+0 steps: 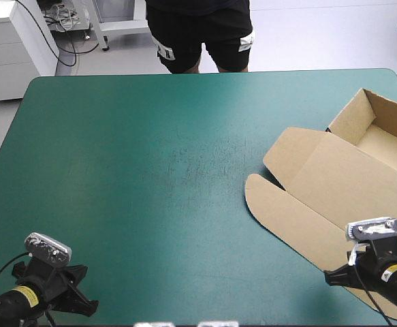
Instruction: Fold the box
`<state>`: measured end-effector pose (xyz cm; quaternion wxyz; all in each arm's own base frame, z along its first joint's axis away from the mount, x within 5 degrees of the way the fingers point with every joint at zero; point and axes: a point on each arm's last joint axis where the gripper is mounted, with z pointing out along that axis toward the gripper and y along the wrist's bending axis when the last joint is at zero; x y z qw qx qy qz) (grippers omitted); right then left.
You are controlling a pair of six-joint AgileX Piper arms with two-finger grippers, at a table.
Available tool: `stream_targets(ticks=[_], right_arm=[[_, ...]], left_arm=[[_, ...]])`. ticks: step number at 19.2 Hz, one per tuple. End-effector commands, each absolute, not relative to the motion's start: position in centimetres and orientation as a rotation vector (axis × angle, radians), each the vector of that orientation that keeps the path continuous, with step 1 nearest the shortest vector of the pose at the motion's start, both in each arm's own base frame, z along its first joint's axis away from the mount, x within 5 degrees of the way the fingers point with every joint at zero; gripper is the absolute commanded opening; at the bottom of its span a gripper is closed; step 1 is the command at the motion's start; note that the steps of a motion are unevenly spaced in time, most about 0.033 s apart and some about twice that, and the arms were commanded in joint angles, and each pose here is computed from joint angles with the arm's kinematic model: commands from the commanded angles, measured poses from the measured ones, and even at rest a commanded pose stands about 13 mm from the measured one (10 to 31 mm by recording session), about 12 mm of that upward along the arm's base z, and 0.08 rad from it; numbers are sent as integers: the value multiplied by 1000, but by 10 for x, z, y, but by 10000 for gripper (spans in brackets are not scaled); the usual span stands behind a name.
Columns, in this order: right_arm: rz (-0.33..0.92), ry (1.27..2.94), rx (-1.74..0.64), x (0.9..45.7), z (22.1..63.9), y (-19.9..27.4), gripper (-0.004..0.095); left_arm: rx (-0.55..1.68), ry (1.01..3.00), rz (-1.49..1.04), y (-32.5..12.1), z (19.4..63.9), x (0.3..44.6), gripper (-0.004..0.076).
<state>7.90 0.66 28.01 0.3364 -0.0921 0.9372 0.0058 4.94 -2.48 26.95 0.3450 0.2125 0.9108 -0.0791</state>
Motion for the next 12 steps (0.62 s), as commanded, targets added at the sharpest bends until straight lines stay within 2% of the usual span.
stream_targets(ticks=[1,12], right_arm=[[14,2388,-243,79,273,7,-20],[11,2295,-235,63,274,8,-20]], left_arm=[[530,2297,-237,-28,280,53,-8],[523,2301,-278,-30,280,52,-8]])
